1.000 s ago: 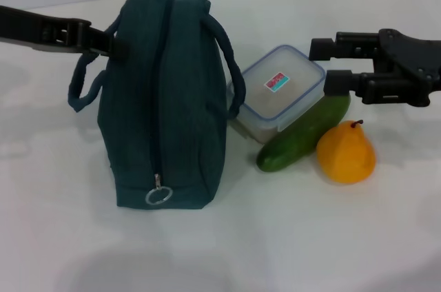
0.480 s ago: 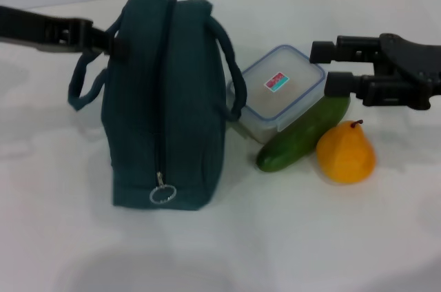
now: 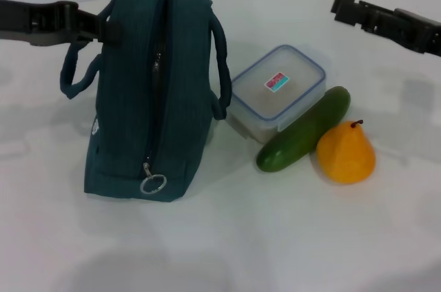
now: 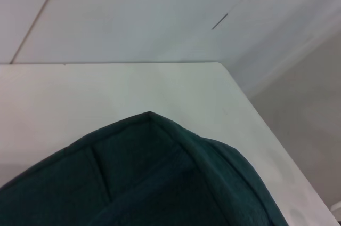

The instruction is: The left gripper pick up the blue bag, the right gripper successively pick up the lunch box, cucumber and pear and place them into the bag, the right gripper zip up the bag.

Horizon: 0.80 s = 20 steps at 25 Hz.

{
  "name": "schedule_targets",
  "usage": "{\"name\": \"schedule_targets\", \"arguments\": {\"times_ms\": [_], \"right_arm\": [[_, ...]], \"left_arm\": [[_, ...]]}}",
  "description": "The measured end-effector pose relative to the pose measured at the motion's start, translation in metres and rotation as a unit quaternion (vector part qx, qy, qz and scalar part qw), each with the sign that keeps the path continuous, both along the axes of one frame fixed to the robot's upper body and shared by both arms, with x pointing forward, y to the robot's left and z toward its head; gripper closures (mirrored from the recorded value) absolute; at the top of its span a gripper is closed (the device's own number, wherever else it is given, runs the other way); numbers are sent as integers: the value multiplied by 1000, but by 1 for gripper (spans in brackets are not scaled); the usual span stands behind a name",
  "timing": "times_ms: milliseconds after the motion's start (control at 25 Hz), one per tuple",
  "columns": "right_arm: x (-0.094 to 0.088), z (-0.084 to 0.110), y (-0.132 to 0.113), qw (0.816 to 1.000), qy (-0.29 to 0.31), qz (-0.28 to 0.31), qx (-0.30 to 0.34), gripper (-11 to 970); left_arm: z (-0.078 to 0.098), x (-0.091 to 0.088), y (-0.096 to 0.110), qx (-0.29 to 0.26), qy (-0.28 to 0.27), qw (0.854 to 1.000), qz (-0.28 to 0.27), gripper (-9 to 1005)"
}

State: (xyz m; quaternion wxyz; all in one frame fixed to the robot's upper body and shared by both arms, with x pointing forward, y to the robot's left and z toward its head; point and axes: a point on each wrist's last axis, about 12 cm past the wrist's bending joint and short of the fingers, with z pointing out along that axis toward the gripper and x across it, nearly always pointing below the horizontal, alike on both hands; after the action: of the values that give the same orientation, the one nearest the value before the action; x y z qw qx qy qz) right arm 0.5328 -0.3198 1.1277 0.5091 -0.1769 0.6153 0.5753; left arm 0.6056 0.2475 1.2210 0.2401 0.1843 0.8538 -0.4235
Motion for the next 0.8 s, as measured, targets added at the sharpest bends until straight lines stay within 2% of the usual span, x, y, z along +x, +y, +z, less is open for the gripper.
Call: {"name": "schedule_targets", "arguments": {"times_ms": [200,440,600,800], "right_arm": [[0,-24,-15,993,55,-108,15,299],[-4,-56,-21,964,119,-236,30,299],[-4,-68,-22,948,144,-282,40,299],[-3,-81,-18,931,183,-311,59,300]], "left_arm": [[-4,-1,2,-3,0,1000,7,941],[-5,-1,1,-4,-3,1000,8,941],[-7,-1,2,-3,-8,1000,9,941],[-8,-1,3,-2,-12,1000,9,941]]}}
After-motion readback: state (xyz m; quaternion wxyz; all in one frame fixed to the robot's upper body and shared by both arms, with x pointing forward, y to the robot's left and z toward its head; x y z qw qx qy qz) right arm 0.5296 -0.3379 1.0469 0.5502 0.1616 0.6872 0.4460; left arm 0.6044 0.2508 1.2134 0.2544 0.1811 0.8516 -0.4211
